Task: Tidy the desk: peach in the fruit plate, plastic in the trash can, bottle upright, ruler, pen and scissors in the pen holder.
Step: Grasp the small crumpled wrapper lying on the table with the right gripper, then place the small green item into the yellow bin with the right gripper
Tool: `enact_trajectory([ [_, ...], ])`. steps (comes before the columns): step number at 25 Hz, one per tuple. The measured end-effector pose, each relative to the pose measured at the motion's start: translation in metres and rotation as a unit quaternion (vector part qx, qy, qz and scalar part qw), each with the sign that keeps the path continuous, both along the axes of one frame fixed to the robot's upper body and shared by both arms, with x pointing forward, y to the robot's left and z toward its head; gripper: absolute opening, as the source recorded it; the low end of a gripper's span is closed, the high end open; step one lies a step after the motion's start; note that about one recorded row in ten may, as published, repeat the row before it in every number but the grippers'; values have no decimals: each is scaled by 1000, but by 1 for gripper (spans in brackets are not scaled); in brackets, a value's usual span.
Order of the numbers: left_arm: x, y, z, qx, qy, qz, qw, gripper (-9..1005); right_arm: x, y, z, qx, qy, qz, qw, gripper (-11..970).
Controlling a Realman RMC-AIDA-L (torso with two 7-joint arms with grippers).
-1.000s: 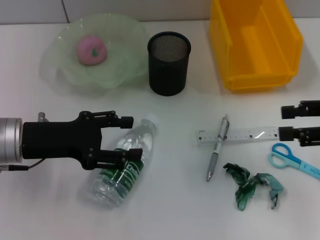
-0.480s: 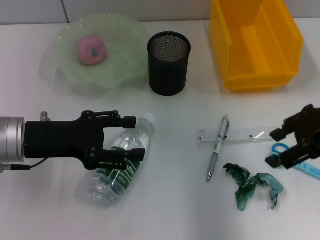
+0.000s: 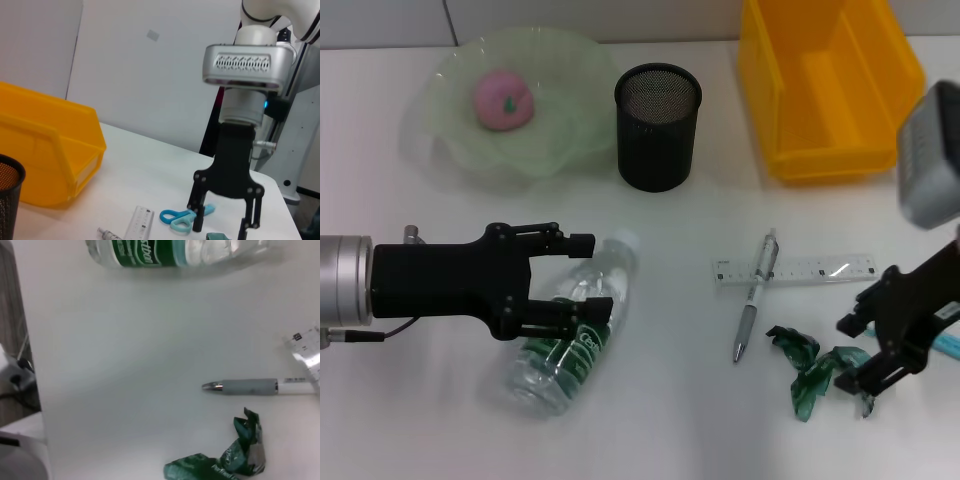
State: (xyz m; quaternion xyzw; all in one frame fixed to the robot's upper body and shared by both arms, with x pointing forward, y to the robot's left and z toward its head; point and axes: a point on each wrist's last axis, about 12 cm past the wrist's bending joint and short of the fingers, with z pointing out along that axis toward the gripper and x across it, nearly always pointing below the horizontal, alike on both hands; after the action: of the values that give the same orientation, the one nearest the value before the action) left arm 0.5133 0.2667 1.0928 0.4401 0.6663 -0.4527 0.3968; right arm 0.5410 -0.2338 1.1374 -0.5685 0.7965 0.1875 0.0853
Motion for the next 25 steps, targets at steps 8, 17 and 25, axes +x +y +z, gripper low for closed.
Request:
enact_trajectory([
  [8,-1,-2,-2,-5,7,0,1000,815,1,19,-16,-28,-16,33,999,697],
  [17,0,-2,-3,-7,7,1,1000,815,1,21,-18,-31,-18,35,999,599],
  [25,0,-2,-3,-7,6,1,1000,814,0,20,-16,-27,-18,32,999,213],
])
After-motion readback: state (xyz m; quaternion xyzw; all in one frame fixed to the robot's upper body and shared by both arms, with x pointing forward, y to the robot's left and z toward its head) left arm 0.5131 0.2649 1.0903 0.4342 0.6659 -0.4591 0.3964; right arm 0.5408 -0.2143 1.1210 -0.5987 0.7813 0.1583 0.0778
